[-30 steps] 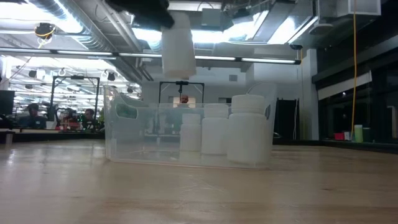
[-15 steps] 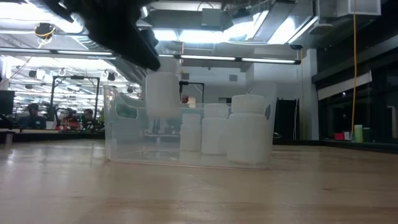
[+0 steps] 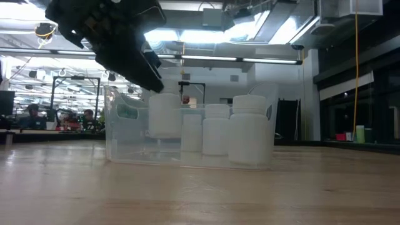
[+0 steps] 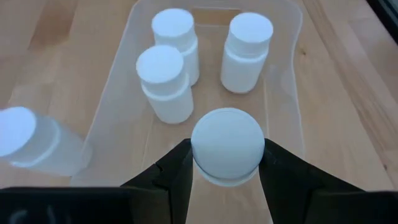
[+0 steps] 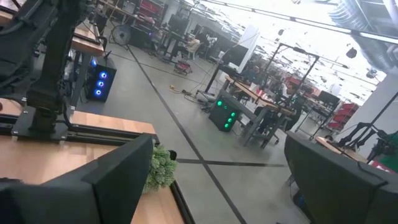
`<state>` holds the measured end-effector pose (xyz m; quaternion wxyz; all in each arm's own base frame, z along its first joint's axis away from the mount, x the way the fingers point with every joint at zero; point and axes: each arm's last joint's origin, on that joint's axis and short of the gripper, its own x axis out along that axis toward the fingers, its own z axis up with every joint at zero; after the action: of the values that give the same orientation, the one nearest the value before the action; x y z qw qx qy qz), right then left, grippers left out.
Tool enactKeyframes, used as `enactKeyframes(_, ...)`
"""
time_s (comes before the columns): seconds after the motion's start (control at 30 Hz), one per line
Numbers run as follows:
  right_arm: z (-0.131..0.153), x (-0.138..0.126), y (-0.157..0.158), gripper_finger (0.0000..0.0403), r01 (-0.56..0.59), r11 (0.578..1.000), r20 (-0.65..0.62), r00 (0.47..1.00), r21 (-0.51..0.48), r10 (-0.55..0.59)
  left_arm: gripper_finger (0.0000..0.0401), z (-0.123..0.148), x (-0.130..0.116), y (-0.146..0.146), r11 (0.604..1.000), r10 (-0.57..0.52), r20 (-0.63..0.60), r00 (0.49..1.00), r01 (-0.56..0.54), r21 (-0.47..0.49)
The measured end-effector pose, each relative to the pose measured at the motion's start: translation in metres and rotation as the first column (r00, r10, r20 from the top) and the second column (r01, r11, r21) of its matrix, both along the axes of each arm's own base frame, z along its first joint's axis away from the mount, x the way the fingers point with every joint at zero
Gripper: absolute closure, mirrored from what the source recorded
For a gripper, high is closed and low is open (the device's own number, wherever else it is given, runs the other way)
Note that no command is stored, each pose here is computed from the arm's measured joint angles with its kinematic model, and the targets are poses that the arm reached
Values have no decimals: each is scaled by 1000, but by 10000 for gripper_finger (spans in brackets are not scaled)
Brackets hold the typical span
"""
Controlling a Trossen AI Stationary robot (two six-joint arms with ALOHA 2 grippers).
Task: Pick and place pill bottles into a basket
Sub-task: Adjust the white medicine bottle on the transparent bin
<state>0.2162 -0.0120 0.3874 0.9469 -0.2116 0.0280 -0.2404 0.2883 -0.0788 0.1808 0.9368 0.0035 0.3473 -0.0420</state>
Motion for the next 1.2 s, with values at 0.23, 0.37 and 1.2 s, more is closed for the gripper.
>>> enactKeyframes(0.23, 0, 0, 0, 38, 2, 999, -23, 1000, -47, -3, 251, -9, 7, 4, 1000, -7, -9, 1000, 7, -22)
enactKeyframes(0.37, 0, 0, 0, 38, 2, 999, -25, 1000, -48, -3, 251, -12, 11, 5, 1000, -15, 3, 1000, 15, -25)
enactKeyframes(1.2, 0, 0, 0, 38, 3, 999, -25, 1000, -48, -4, 224, -13, 14, 10, 999, 16, 6, 1000, -16, -46)
